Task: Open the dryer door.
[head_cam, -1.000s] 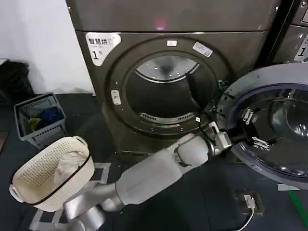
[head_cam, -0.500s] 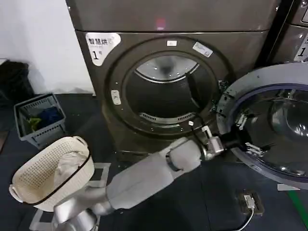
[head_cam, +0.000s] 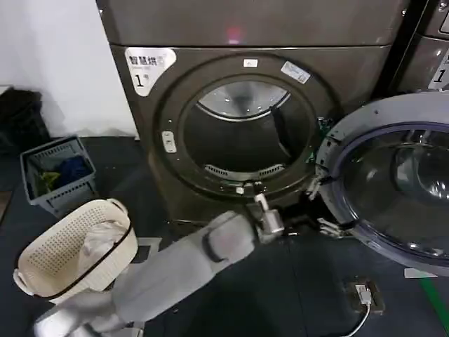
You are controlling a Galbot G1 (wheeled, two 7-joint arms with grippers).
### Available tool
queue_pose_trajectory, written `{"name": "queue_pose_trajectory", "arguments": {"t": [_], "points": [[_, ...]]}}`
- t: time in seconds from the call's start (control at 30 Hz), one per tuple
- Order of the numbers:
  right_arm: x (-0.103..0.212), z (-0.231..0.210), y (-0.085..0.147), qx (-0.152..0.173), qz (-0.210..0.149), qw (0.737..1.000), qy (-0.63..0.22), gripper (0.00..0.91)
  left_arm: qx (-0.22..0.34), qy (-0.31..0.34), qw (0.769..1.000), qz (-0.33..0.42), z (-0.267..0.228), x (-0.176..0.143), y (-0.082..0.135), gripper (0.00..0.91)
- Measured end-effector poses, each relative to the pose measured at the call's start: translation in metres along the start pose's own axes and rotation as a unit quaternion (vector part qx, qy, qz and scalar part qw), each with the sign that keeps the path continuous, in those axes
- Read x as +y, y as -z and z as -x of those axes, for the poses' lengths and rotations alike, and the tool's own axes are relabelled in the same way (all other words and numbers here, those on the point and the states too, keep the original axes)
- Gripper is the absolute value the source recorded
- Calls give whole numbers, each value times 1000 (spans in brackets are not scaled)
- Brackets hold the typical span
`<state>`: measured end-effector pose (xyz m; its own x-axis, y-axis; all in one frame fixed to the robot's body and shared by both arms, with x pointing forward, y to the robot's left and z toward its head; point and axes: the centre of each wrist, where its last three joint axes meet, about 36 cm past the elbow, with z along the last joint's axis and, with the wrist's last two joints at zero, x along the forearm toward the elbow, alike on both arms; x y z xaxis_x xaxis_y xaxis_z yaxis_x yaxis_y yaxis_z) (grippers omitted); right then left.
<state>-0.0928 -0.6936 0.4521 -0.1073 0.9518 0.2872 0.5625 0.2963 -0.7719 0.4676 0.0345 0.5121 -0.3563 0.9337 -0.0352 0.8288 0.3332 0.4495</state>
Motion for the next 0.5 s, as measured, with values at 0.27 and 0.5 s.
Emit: {"name": "queue_pose_trajectory", "arguments": {"t": [0.27,0.5], "points": [[1,-2,5,-7,6,1000,6,907,5,0,1000,-1,-52,-1,-4,907],[4,-4,11,-13,12,1000,12,907,28,14,999,-6,-113,-1,-10,907]]}}
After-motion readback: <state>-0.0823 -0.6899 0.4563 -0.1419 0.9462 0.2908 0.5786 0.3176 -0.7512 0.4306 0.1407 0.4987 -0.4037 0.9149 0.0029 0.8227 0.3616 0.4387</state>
